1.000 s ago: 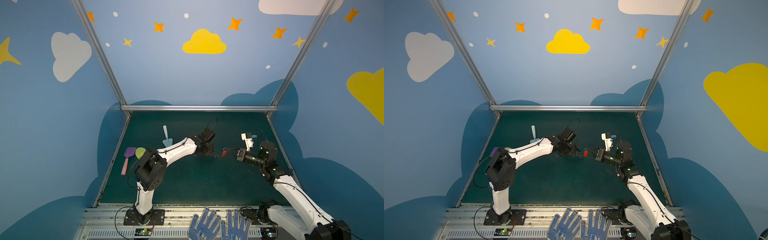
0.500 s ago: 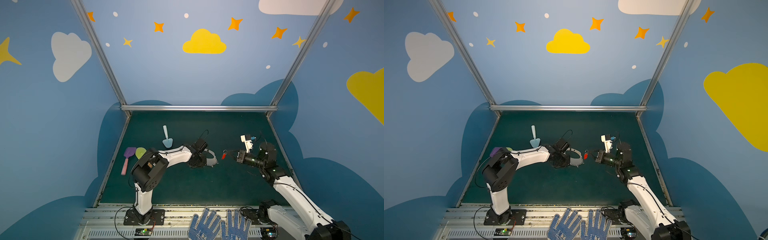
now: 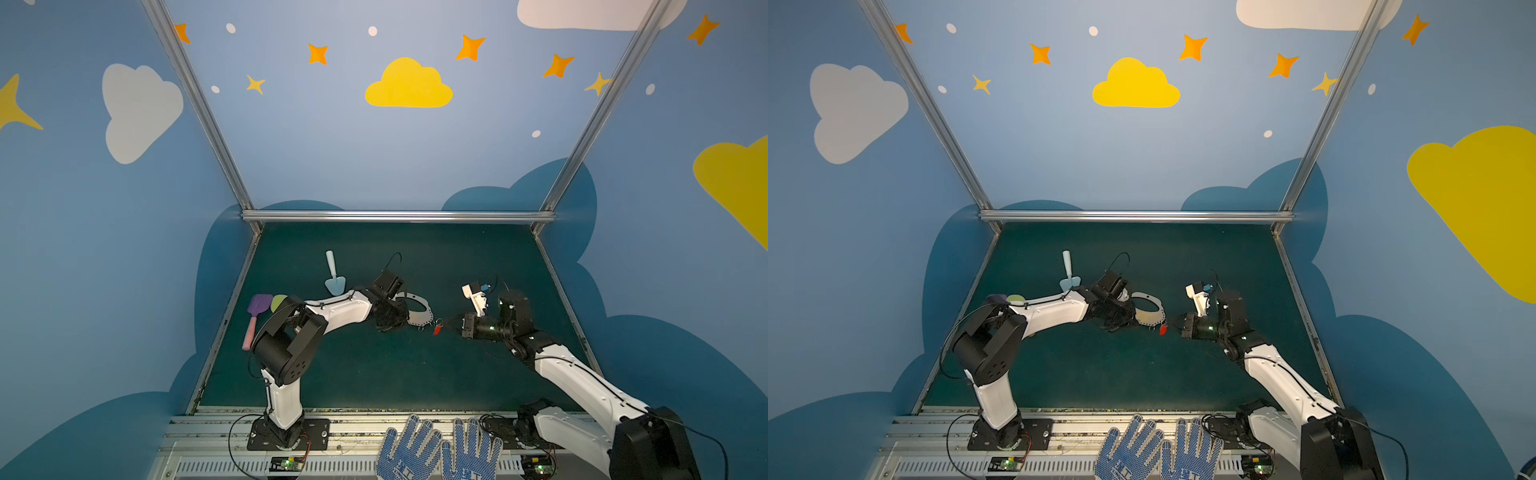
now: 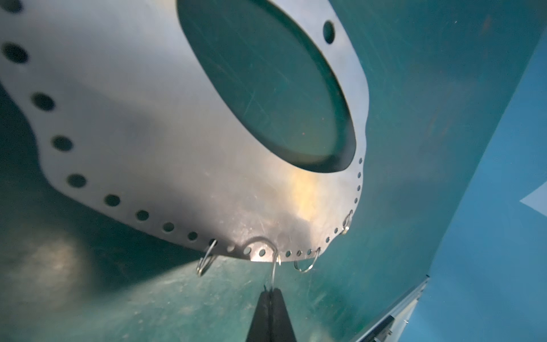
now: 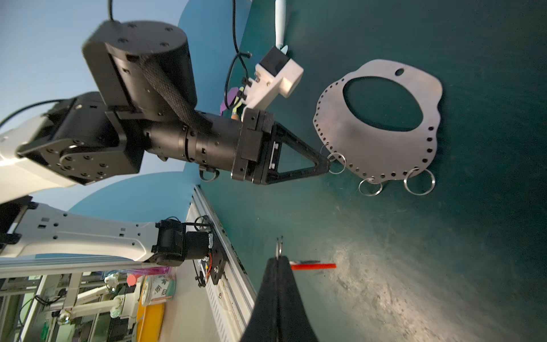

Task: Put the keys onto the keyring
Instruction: 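Lift the plate by its keyring with the left gripper while the right gripper approaches, then move the red-tagged key in the right gripper toward the left gripper's keyring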

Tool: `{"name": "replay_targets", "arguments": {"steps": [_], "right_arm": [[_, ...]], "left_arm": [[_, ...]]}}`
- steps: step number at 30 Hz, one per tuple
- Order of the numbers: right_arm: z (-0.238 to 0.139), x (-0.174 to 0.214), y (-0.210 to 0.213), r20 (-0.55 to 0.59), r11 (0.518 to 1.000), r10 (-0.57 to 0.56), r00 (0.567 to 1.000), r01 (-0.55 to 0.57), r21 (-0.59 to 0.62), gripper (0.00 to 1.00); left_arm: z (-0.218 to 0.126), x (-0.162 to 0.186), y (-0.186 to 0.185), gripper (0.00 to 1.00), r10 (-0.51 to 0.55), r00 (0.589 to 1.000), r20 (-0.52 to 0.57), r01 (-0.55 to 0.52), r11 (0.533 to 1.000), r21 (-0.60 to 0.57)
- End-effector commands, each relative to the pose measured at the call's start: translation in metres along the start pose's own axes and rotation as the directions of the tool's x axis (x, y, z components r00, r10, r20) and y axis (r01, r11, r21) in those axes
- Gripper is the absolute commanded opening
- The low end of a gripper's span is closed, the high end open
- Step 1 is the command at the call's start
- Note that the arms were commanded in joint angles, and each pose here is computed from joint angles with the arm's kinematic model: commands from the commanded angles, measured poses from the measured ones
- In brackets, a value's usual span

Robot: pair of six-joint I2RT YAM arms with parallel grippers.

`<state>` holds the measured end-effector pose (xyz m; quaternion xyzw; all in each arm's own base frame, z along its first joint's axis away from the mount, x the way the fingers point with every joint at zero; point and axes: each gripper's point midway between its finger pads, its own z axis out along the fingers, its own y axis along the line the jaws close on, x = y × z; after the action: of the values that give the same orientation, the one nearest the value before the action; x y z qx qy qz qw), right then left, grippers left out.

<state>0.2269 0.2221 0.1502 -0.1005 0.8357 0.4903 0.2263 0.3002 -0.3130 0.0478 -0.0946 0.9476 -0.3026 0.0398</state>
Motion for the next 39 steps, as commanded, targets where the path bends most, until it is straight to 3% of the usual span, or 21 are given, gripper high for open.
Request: {"name": "replay_targets", "arguments": {"steps": [1, 17, 27, 39], "right_arm": [[0.01, 0.005, -0.003, -0.014, 0.999, -0.052, 0.999, 0.052, 0.007, 0.0], [0.052, 0.022, -0.03, -0.061, 0.997, -0.074, 0.995, 0.074, 0.008, 0.0], [0.063, 0.021, -0.041, -0.021, 0.992, -0.118, 0.993, 0.119, 0.045, 0.0], [0.084, 0.024, -0.046, -0.09, 0.989, -0.147, 0.985, 0.148, 0.007, 0.0]], "left_arm": [[-0.003, -0.003, -0.009, 0.04, -0.035, 0.999, -0.008, 0.035, 0.998, 0.046], [-0.01, -0.008, -0.015, 0.04, -0.052, 0.999, -0.007, 0.052, 0.996, 0.078], [-0.012, -0.01, -0.018, 0.04, -0.056, 0.998, -0.006, 0.056, 0.994, 0.09], [-0.016, -0.012, -0.022, 0.04, -0.045, 0.999, -0.014, 0.047, 0.994, 0.102]]}}
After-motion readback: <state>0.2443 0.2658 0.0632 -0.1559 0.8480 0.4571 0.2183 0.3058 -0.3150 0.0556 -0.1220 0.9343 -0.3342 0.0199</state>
